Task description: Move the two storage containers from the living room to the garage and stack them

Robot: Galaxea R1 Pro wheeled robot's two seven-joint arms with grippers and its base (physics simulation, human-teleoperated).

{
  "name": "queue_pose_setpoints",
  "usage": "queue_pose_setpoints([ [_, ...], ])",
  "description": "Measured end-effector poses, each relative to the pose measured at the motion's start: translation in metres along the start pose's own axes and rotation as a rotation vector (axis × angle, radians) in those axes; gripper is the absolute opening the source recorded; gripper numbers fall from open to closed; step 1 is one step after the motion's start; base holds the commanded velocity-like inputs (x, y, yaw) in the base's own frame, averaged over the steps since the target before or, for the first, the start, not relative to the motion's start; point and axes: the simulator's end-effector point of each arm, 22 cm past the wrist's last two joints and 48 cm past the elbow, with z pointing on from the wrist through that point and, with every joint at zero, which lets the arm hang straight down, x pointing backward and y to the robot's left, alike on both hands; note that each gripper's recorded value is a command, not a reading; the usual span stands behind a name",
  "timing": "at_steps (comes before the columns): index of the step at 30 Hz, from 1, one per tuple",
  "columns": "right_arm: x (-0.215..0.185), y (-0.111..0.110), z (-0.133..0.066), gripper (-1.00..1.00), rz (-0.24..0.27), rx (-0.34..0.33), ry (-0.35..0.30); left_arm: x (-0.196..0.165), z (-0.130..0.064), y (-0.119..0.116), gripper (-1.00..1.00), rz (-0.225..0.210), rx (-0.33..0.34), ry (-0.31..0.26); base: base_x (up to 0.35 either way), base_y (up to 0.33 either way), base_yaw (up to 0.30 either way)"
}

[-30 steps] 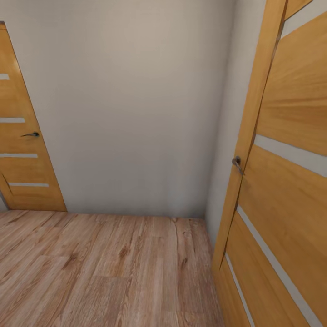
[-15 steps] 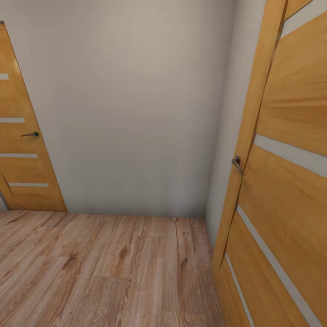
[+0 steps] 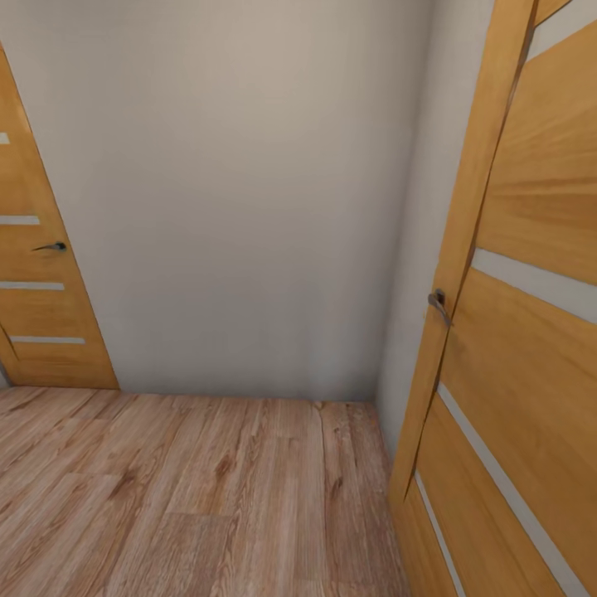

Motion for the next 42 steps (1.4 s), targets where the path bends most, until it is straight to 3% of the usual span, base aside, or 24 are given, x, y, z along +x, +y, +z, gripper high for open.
queue_pose_setpoints([
  [21,0.0,0.0,0.0,1.0,-0.001,0.0,0.0,0.0002,0.0,0.0001,1.0,0.0,0.0,0.0,0.016,-0.009,0.0],
  [42,0.0,0.0001,-0.0002,1.0,-0.004,-0.001,-0.001,0.0004,-0.0001,0.0011,1.0,0.001,-0.001,0.0,0.179,0.0,0.0],
])
